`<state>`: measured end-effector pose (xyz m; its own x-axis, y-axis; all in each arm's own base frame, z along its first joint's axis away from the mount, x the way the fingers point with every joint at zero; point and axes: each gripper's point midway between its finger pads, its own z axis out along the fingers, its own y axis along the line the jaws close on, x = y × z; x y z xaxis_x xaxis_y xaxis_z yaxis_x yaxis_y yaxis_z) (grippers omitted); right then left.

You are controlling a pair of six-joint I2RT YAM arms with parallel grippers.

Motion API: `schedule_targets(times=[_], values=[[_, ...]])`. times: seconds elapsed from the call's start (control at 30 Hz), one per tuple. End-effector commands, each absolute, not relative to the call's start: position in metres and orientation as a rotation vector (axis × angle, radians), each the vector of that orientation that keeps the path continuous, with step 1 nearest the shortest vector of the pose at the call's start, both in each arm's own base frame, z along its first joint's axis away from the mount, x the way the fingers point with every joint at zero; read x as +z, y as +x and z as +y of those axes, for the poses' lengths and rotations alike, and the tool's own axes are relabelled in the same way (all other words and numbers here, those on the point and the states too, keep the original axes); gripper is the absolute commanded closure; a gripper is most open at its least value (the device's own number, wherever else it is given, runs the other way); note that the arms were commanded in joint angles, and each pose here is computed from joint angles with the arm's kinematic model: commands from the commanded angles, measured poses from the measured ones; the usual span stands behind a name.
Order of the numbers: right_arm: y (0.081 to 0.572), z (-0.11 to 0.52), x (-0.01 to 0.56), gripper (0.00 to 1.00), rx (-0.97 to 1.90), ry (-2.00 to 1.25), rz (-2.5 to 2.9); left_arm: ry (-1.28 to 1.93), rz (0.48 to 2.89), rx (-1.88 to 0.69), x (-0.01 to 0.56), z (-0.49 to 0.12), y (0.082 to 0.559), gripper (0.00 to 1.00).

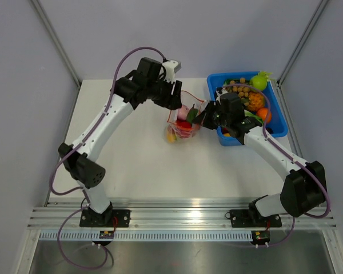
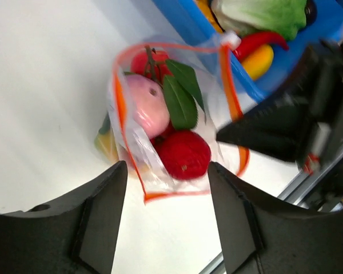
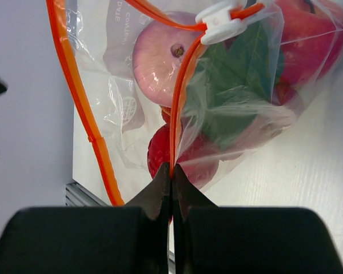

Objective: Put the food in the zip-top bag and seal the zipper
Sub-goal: Adjust the zipper food storage bag at the center of the board.

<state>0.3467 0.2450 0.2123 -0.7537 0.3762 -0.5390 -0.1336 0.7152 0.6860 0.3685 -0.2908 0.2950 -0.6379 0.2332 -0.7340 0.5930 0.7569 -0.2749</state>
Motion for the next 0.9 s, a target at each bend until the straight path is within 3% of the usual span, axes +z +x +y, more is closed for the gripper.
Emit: schedule_targets(times=[0.0,0.1,0.27,0.87], values=[[0.35,0.26,0.263,1.0,1.082,0.145,2.1,0.814,2.008,-0.553,0.336,-0.296,0.336,0.4],[0.351,0.261,0.26,1.0,1.076,0.149,2.111,0.927,1.988,-0.571,0.319,-0.312,0.313,0.39],[0.351,0.262,0.257,1.0,1.085,0.156,2.12,1.084,1.969,-0.61,0.289,-0.347,0.289,0.28],[0.346,0.26,0.267,1.0,1.086,0.126,2.118,1.11,1.978,-0.474,0.247,-0.361,0.315,0.38]])
